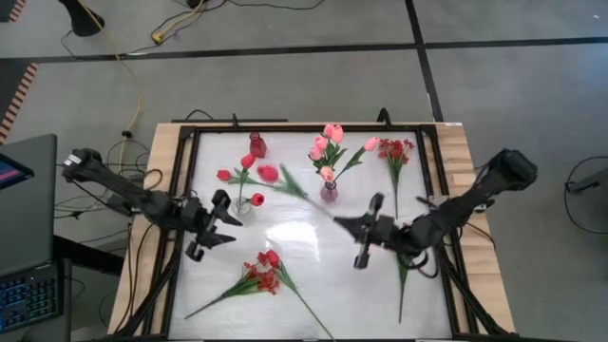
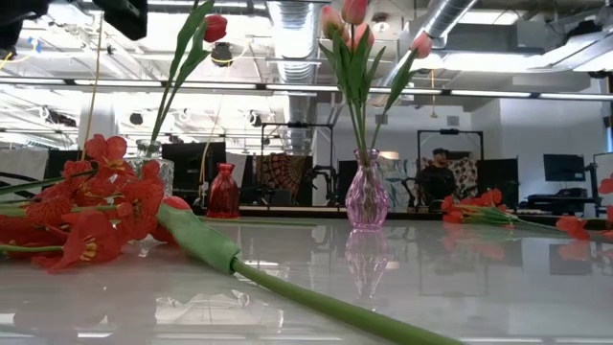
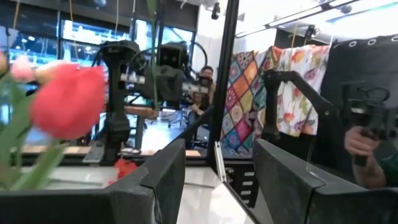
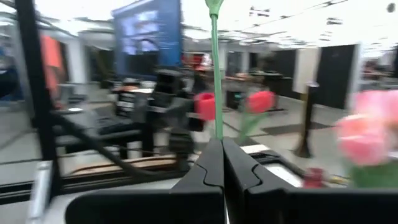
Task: Sort flowers into vase by color
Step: Put the red tulip into the transparent vase
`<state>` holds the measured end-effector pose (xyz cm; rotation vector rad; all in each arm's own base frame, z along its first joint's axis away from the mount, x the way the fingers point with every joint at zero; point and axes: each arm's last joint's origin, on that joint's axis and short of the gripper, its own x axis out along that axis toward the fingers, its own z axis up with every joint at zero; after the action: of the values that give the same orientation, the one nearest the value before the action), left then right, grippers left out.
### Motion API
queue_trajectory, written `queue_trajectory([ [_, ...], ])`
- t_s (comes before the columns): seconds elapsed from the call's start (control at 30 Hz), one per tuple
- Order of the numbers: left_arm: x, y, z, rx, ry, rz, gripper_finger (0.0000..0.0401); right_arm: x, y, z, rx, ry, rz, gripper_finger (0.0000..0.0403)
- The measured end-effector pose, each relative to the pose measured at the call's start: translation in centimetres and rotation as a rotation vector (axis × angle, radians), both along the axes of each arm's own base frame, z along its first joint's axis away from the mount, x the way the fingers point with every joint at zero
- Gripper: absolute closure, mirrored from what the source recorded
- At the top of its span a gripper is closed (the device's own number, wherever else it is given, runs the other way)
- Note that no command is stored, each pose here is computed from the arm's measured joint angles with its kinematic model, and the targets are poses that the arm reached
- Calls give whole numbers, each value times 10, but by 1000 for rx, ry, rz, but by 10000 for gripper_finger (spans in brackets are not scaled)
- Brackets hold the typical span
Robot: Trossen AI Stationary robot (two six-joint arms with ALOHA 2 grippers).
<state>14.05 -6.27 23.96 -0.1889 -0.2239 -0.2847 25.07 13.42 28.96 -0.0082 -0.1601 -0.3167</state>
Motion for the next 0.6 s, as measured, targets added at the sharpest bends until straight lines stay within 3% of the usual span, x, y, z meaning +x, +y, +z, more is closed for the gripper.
queue_trajectory([
  [0.33, 51, -35, -5, 114, -56, -7, 226, 58, 35, -21, -13, 31, 90, 386],
  [0.6, 94, -58, 4, 227, -73, 8, 226, 86, 54, -29, -56, 44, 134, 386],
])
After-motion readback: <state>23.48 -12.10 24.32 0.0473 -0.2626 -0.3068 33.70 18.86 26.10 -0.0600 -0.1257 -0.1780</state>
